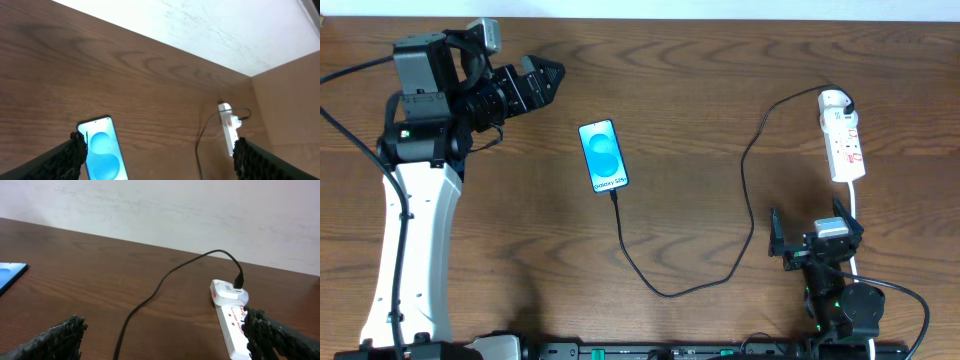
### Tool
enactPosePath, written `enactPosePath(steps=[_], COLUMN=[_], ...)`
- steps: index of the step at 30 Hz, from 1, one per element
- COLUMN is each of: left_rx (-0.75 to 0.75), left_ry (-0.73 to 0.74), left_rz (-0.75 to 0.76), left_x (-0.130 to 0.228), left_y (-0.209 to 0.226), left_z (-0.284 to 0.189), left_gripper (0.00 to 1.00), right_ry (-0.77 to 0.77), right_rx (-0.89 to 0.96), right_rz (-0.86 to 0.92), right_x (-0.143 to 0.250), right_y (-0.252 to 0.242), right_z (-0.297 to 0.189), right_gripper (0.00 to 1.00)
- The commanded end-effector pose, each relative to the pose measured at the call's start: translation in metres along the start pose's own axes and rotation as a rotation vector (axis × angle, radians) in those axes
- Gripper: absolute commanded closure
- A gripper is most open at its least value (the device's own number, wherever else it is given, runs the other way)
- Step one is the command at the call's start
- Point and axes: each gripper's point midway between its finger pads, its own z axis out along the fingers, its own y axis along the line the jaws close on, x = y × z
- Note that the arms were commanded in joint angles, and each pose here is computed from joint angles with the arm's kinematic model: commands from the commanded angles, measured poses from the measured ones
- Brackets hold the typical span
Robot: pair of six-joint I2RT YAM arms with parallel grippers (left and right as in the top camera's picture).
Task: Plug charger to phone and switch on socket
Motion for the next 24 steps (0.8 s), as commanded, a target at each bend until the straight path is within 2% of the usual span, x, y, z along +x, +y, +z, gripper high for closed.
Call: enactPosePath(steps=[1,10,18,24], left_rx=[-0.042,-0.164,-0.162,-0.165], left_ry=[-0.018,-0.011,-0.035,-0.124], left_rz=[0.077,0.31,0.478,0.545], left_x=[-0.004,0.012,0.043,0.073], left_y=[0.005,0.012,0.004,0.01], left_z=[-0.002,-0.013,-0.04,-0.053], left_gripper=[0.07,0.07,0.07,0.07], right_ry=[-0.004,-0.004,-0.004,-0.004], right_rx=[-0.013,-0.013,-0.013,-0.013], right_rz=[0.01,0.01,0.01,0.01], right_x=[0.001,0.001,0.001,0.001], right_y=[0.003,0.003,0.003,0.003], right_z=[0.0,0.0,0.0,0.0], right_gripper=[0.01,0.01,0.01,0.01])
